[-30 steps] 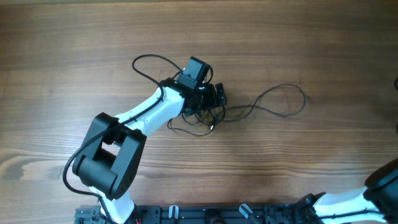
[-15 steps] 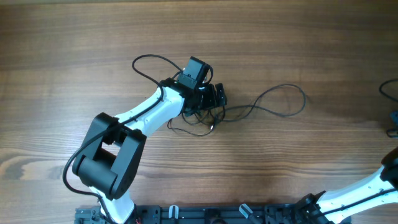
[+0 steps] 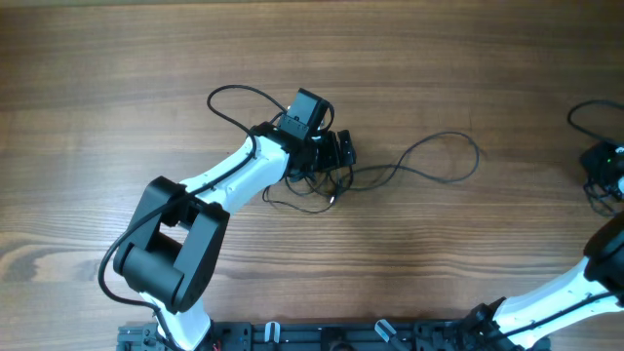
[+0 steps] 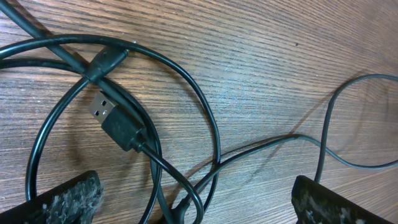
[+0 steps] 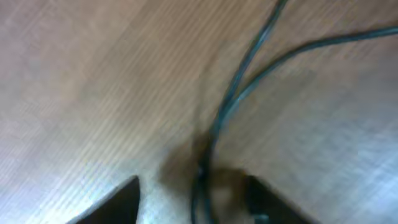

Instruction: Untangle cables

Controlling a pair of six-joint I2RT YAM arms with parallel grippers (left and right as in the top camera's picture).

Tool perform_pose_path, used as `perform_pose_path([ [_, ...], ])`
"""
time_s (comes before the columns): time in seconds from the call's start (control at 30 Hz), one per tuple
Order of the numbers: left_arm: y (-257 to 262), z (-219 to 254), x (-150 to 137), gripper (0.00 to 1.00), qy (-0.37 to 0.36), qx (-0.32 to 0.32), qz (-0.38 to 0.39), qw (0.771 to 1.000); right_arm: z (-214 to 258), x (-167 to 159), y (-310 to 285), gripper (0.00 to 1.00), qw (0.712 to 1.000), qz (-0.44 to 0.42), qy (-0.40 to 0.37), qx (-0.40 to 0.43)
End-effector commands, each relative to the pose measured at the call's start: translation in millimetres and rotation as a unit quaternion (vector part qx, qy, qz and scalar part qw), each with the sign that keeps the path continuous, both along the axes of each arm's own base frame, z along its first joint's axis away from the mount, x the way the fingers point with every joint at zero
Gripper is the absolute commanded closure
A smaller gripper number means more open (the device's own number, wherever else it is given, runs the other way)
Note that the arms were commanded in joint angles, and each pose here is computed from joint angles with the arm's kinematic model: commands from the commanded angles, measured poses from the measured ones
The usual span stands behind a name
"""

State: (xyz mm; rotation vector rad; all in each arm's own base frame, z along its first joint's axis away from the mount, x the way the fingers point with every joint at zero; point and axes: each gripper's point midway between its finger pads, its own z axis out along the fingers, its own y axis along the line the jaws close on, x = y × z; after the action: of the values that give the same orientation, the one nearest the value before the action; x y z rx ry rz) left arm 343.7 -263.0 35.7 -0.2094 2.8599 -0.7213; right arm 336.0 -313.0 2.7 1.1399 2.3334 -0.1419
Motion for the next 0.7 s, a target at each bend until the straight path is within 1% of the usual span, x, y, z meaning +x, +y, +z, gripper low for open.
perform_pose_path([
  [0.0, 0.9, -4.2, 1.2, 0.0, -0.005, 0.009, -0.007, 1.0, 31.2, -21.7, -13.0, 0.12, 0.998, -0.039, 0.016, -0.054],
  [0.03, 0.9, -4.2, 1.2, 0.0, -0.005, 0.009, -0.007, 1.0, 51.8, -17.4, -14.7, 0.05, 0.997, -0.038, -0.004, -0.07],
  [0.07, 0.9, -4.2, 1.2, 0.0, -0.005, 0.009, -0.007, 1.0, 77.3, -12.5, -13.1, 0.0, 0.995, -0.037, -0.027, -0.088],
  [0.13, 0.9, -4.2, 1.2, 0.0, -0.005, 0.009, -0.007, 1.0, 100.5, -6.1, -5.0, 0.0, 0.994, -0.028, -0.047, -0.099],
  [0.23, 0.9, -4.2, 1.2, 0.0, -0.005, 0.009, -0.007, 1.0, 121.6, 20.6, 37.8, 0.0, 0.993, 0.038, -0.083, -0.078],
  [0.27, 0.9, -4.2, 1.2, 0.0, -0.005, 0.009, -0.007, 1.0, 120.6, 30.5, 60.7, 0.0, 0.992, 0.068, -0.084, -0.06],
  [0.33, 0.9, -4.2, 1.2, 0.0, -0.005, 0.009, -0.007, 1.0, 113.8, 41.1, 95.9, 0.0, 0.992, 0.095, -0.072, -0.034],
  [0.43, 0.9, -4.1, 1.5, 0.0, -0.005, 0.009, -0.006, 1.0, 104.4, 58.4, 163.9, 0.0, 0.99, 0.125, -0.061, 0.021],
  [0.5, 0.4, -3.7, 2.0, 0.0, -0.007, 0.008, -0.007, 1.0, 96.7, 54.5, 204.6, 0.0, 0.988, 0.138, -0.035, 0.057],
  [0.53, 0.5, -3.8, 1.9, 0.0, -0.006, 0.008, -0.007, 1.0, 89.3, 47.6, 238.0, 0.0, 0.984, 0.158, -0.006, 0.079],
  [0.6, 1.0, -3.5, 2.8, 0.0, -0.013, 0.01, -0.017, 1.0, 80.4, 35.9, 284.5, 0.0, 0.973, 0.209, 0.036, 0.094],
  [0.67, 8.2, 2.6, 9.9, 0.0, -0.039, 0.016, -0.043, 0.998, 75.6, 25.3, 320.5, 0.0, 0.96, 0.253, 0.066, 0.098],
])
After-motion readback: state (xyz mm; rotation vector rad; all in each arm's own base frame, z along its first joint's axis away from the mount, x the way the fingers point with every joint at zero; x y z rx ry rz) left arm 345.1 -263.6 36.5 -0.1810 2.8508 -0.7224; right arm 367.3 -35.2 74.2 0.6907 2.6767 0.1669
